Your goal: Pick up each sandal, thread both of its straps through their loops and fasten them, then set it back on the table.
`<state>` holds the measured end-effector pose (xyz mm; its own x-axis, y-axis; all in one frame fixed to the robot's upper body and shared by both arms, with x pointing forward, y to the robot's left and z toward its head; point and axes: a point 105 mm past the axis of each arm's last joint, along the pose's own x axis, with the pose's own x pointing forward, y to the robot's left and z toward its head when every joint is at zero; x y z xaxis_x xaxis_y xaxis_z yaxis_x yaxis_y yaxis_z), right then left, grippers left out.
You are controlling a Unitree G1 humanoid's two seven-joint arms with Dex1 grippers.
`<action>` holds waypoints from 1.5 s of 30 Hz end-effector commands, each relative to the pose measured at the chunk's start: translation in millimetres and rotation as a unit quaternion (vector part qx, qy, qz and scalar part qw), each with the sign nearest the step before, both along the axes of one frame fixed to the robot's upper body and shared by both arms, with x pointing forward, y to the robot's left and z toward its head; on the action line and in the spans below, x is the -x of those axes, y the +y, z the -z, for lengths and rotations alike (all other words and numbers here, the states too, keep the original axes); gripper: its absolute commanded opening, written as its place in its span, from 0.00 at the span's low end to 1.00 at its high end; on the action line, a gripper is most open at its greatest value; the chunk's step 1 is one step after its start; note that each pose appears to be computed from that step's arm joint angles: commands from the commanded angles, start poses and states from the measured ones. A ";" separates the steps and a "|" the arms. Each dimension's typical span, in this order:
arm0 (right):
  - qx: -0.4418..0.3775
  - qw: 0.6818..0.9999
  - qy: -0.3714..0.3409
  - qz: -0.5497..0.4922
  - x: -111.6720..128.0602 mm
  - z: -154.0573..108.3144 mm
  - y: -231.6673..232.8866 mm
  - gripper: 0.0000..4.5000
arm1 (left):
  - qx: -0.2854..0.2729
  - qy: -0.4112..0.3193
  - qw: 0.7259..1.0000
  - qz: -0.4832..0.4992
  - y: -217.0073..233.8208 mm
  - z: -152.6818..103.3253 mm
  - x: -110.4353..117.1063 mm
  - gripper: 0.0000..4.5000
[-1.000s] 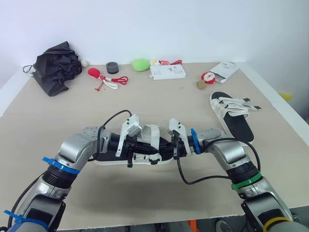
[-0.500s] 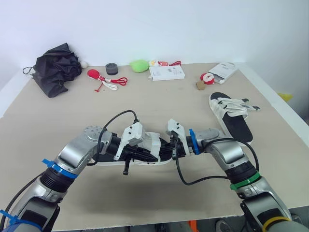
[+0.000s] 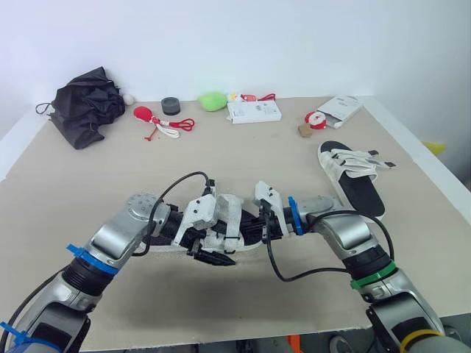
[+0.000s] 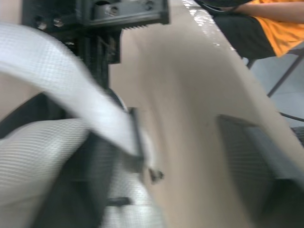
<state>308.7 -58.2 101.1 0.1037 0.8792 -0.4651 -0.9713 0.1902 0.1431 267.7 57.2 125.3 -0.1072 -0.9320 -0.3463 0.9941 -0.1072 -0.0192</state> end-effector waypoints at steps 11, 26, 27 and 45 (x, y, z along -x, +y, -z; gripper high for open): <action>0.031 0.999 0.023 -0.001 0.7 18.7 -2.8 0.00 | 0.054 0.078 0.995 -0.017 30.5 -70.0 -9.3 0.87; 0.028 0.999 0.024 -0.007 0.1 18.2 -0.3 0.00 | -0.025 0.078 0.996 -0.019 50.6 -16.7 34.2 0.87; 0.028 0.999 0.024 -0.007 0.4 18.4 -0.4 0.00 | -0.019 0.076 0.996 -0.034 51.0 -13.5 31.6 0.87; 0.004 1.000 0.018 -0.001 5.4 12.2 -4.6 0.00 | 0.058 0.134 0.980 -0.137 35.3 12.1 25.3 0.87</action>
